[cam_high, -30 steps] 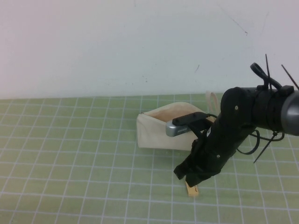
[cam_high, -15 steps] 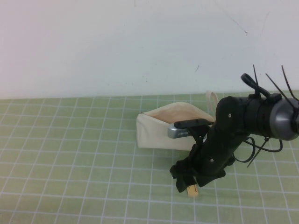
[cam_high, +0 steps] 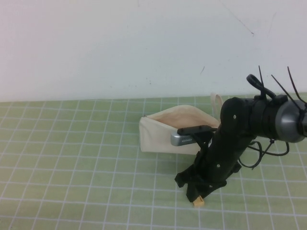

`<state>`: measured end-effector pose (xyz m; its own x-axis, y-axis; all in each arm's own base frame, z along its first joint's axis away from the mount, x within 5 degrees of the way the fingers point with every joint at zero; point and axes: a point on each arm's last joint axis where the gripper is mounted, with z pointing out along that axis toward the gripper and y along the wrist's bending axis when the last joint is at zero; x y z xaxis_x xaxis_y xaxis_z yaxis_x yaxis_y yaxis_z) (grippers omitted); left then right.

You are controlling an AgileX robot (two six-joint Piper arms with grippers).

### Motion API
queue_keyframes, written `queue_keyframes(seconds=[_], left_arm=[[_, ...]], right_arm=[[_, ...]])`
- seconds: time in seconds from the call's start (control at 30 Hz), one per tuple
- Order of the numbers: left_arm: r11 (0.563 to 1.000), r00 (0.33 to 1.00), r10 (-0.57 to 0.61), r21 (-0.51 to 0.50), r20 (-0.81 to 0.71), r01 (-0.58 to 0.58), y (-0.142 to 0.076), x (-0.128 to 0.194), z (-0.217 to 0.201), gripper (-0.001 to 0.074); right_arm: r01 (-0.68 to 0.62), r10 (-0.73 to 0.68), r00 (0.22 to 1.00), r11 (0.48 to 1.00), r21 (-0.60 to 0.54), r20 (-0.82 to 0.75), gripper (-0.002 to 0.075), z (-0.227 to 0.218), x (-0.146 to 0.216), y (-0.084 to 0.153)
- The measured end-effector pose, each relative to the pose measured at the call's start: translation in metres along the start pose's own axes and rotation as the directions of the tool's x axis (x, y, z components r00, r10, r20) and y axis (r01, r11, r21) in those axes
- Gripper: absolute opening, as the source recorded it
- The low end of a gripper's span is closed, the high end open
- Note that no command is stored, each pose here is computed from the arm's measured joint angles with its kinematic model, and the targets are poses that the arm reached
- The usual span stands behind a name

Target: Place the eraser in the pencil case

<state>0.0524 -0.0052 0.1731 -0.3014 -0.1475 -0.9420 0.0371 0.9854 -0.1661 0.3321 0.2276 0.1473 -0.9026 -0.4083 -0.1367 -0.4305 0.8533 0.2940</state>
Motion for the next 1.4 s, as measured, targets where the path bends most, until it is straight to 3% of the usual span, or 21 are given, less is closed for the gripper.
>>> queue_keyframes(seconds=[0.13,0.3,0.5,0.7,0.9,0.97,1.03,1.2,1.4], left_arm=[[1.0,1.0,0.0,0.0,0.0,0.0,0.0,0.0,0.0,-0.0001],[1.0,1.0,0.0,0.0,0.0,0.0,0.0,0.0,0.0,-0.0001],[1.0,1.0,0.0,0.0,0.0,0.0,0.0,0.0,0.0,-0.0001],[1.0,1.0,0.0,0.0,0.0,0.0,0.0,0.0,0.0,-0.0001],[1.0,1.0,0.0,0.0,0.0,0.0,0.0,0.0,0.0,-0.0001],[1.0,1.0,0.0,0.0,0.0,0.0,0.0,0.0,0.0,-0.0001],[1.0,1.0,0.0,0.0,0.0,0.0,0.0,0.0,0.0,-0.0001],[1.0,1.0,0.0,0.0,0.0,0.0,0.0,0.0,0.0,-0.0001],[1.0,1.0,0.0,0.0,0.0,0.0,0.0,0.0,0.0,-0.0001]], right_arm=[[0.033,-0.035,0.998,0.998,-0.046,-0.044,0.0195,-0.019,-0.005,0.011],[0.144,-0.136,0.985,0.987,-0.07,0.109,0.0195,-0.084,-0.029,0.035],[0.282,-0.312,0.873,0.95,0.134,0.374,0.0195,-0.153,-0.059,0.045],[0.278,-0.351,0.837,0.934,0.225,0.419,0.0196,-0.14,-0.075,0.035],[0.239,-0.316,0.862,0.943,0.232,0.397,0.0394,-0.122,-0.081,0.028],[0.243,-0.329,0.859,0.937,0.253,0.392,0.0407,-0.125,-0.081,0.027],[0.253,-0.349,0.857,0.926,0.28,0.38,0.036,-0.135,-0.082,0.028],[0.264,-0.396,0.845,0.893,0.364,0.36,0.0084,-0.195,-0.072,0.037],[0.232,-0.454,0.795,0.84,0.49,0.402,0.0011,-0.28,-0.031,0.054]])
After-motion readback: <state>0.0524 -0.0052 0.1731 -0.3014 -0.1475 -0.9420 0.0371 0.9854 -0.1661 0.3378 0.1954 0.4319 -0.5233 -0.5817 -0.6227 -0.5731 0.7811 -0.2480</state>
